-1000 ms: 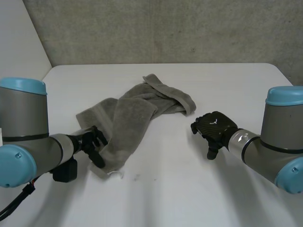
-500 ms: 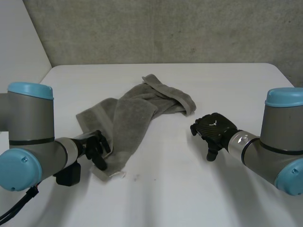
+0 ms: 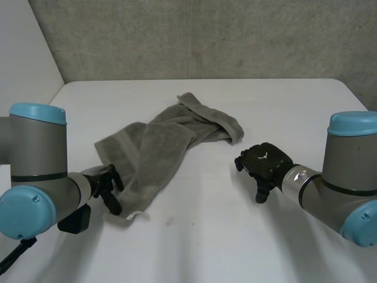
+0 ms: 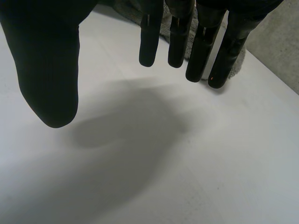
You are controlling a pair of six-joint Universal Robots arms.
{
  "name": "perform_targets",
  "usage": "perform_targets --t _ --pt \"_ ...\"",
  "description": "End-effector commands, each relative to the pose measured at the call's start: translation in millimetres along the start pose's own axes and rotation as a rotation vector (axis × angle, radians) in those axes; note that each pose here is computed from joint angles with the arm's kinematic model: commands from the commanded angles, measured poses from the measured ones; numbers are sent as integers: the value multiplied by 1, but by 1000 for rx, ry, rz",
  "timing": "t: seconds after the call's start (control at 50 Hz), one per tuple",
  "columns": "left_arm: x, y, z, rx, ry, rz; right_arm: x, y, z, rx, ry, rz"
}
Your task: Fold the towel.
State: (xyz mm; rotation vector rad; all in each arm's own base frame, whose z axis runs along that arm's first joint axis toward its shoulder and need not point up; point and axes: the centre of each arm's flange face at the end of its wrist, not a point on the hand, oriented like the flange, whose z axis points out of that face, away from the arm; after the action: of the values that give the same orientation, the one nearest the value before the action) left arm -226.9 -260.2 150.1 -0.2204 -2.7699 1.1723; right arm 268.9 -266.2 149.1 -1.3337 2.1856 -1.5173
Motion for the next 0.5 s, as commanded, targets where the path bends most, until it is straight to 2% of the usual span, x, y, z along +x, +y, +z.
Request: perform_targets --t 0.02,0.16,0.5 --pt "4 0 -3 3 15 7 -1 1 0 -1 -2 -2" --pt "21 9 -9 -1 63 43 -1 1 0 -1 -2 -3" --pt "29 7 -6 27 77 50 -2 0 0 3 -2 -6"
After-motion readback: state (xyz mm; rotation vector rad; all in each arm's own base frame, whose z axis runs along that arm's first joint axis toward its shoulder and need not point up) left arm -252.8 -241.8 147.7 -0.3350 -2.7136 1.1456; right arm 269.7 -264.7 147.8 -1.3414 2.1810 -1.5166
